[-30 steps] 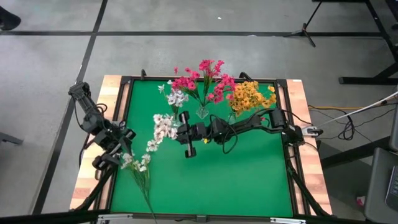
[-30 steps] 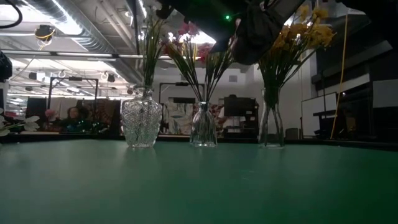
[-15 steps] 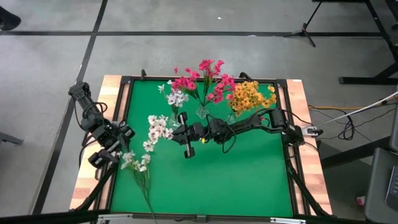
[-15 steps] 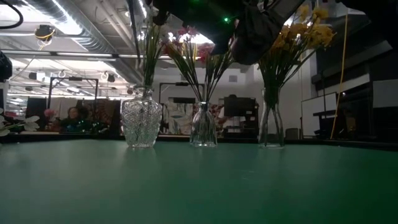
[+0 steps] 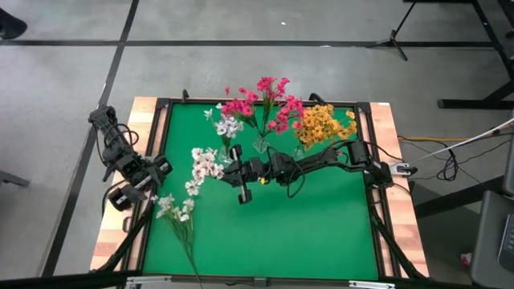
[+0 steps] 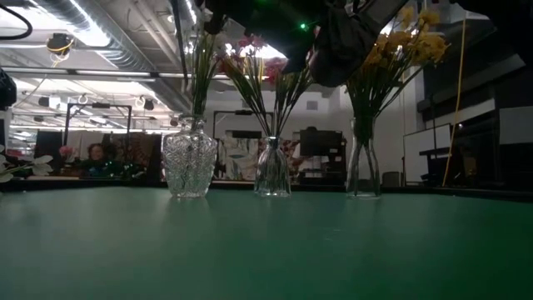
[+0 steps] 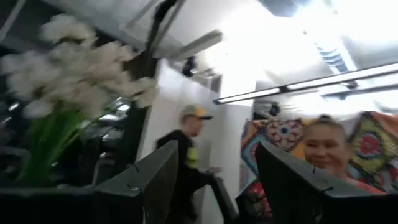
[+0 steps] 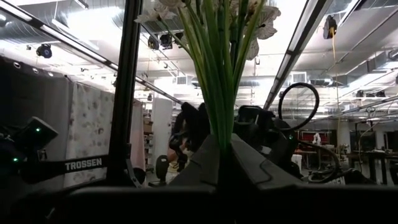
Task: Sort flowers into vase by color
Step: Put the right white flower into the left transparent vase
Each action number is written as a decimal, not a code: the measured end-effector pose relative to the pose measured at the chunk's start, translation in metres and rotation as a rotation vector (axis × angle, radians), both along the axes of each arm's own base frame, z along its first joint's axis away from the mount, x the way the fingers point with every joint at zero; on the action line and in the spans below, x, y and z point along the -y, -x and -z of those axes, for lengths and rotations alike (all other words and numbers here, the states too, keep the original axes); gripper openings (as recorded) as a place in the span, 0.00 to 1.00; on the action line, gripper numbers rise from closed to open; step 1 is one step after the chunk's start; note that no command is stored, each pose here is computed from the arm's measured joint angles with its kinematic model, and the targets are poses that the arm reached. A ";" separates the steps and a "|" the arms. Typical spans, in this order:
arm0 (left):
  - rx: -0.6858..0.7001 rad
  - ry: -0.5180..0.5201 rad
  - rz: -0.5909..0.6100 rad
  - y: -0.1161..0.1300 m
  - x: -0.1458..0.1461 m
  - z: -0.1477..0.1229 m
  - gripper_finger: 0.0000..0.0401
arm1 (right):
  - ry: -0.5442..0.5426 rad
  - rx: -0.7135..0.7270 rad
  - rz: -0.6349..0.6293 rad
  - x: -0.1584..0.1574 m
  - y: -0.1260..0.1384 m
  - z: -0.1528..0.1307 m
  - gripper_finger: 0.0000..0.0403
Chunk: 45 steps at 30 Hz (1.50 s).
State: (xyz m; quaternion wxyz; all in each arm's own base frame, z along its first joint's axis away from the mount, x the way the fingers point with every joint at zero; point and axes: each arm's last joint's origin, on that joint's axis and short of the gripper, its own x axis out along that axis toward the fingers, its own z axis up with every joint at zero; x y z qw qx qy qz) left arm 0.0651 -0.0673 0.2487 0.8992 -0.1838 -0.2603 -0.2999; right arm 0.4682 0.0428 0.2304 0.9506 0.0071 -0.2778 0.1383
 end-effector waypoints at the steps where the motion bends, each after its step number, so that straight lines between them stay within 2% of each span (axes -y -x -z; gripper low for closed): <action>1: -0.015 0.013 -0.004 0.000 0.000 0.000 0.53 | 0.000 0.000 0.000 0.000 0.000 0.000 0.03; 7: -0.022 0.055 0.020 0.000 -0.001 -0.001 0.53 | -0.003 -0.007 -0.002 0.000 0.000 0.000 0.01; 11: -0.024 0.051 -0.054 -0.001 -0.003 -0.001 0.53 | -0.016 -0.014 0.001 -0.005 0.000 0.001 0.03; 14: -0.104 0.145 -0.253 -0.003 -0.010 -0.002 0.53 | -0.022 -0.042 0.002 -0.006 -0.001 0.003 0.03; 17: -0.193 0.191 -0.459 -0.004 -0.016 0.000 0.53 | -0.035 -0.076 -0.007 -0.006 -0.003 0.005 0.01; 20: -0.240 0.133 -0.623 -0.007 -0.019 0.003 0.53 | -0.039 -0.089 -0.009 -0.007 -0.003 0.006 0.02; 24: -0.284 0.054 -0.740 -0.017 -0.019 0.009 0.53 | -0.072 -0.084 0.010 -0.006 -0.003 0.005 0.03; 33: -0.451 -0.081 -0.795 -0.050 -0.012 0.037 0.53 | -0.122 -0.050 0.080 -0.003 -0.002 0.002 0.04; 36: -0.451 -0.084 -0.786 -0.055 -0.011 0.035 0.53 | -0.134 -0.053 0.096 -0.002 -0.002 0.003 0.05; 40: -0.466 -0.059 -0.715 -0.066 -0.010 0.030 0.53 | -0.135 -0.052 0.099 -0.001 -0.002 0.002 0.04; 45: -0.548 -0.117 -0.671 -0.085 -0.007 0.024 0.54 | -0.135 -0.051 0.099 -0.001 -0.002 0.002 0.05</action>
